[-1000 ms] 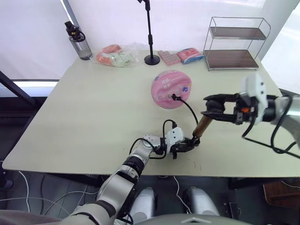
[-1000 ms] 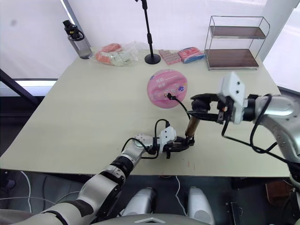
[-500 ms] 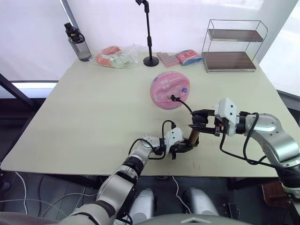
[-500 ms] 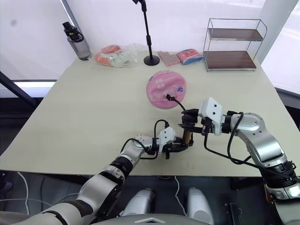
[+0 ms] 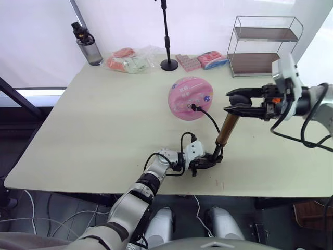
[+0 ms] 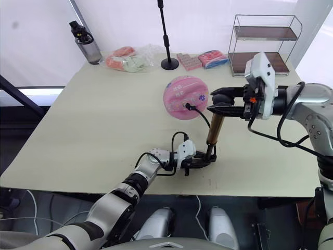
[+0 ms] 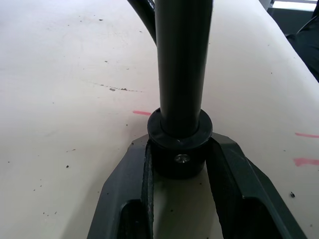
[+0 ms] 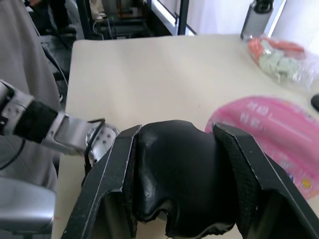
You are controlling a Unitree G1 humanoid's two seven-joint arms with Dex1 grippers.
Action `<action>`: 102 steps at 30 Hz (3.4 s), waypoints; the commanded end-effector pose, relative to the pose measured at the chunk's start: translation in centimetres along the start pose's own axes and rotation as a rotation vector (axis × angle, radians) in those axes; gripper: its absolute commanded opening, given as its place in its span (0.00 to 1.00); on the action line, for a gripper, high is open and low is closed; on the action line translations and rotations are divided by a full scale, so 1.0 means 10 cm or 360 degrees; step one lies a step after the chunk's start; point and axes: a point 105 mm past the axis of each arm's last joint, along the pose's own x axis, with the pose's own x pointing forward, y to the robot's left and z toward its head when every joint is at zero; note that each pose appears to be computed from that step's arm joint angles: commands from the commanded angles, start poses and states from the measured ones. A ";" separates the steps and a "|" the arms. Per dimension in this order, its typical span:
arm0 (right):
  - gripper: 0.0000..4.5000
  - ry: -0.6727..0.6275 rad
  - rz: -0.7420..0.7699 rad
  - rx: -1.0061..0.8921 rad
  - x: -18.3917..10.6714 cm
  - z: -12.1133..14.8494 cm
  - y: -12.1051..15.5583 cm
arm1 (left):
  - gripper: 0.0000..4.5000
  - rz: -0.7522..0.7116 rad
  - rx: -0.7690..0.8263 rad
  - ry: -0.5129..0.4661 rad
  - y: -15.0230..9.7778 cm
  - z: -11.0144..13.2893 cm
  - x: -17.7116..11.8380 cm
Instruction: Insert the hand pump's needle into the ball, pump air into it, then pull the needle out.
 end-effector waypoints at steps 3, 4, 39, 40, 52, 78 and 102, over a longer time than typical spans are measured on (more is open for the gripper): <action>0.40 -0.0162 -0.0005 -0.0197 -0.24 0.65 0.03 | 0.24 -0.0064 -0.0256 0.0301 -0.29 -0.62 -0.16; 0.40 -0.0169 -0.0007 -0.0207 -0.26 0.70 0.03 | 0.24 -0.0065 -0.0257 0.0302 -0.29 -0.62 -0.16; 0.40 0.0260 -0.0026 0.0026 0.23 -1.33 0.29 | 0.24 -0.0056 -0.0243 0.0310 -0.26 -0.61 -0.17; 0.40 0.0209 -0.0013 0.0004 0.22 -1.20 0.28 | 0.24 -0.0056 -0.0243 0.0313 -0.26 -0.61 -0.17; 0.40 0.0045 0.0025 -0.0153 -0.07 -0.20 0.13 | 0.24 -0.0069 -0.0241 0.0318 -0.27 -0.63 -0.19; 0.40 0.0221 0.0067 -0.0166 0.00 -0.32 0.19 | 0.24 -0.0066 -0.0239 0.0322 -0.27 -0.63 -0.20; 0.40 0.0113 -0.0086 -0.0143 0.14 -0.77 0.06 | 0.24 -0.0044 -0.0249 0.0315 -0.27 -0.64 -0.19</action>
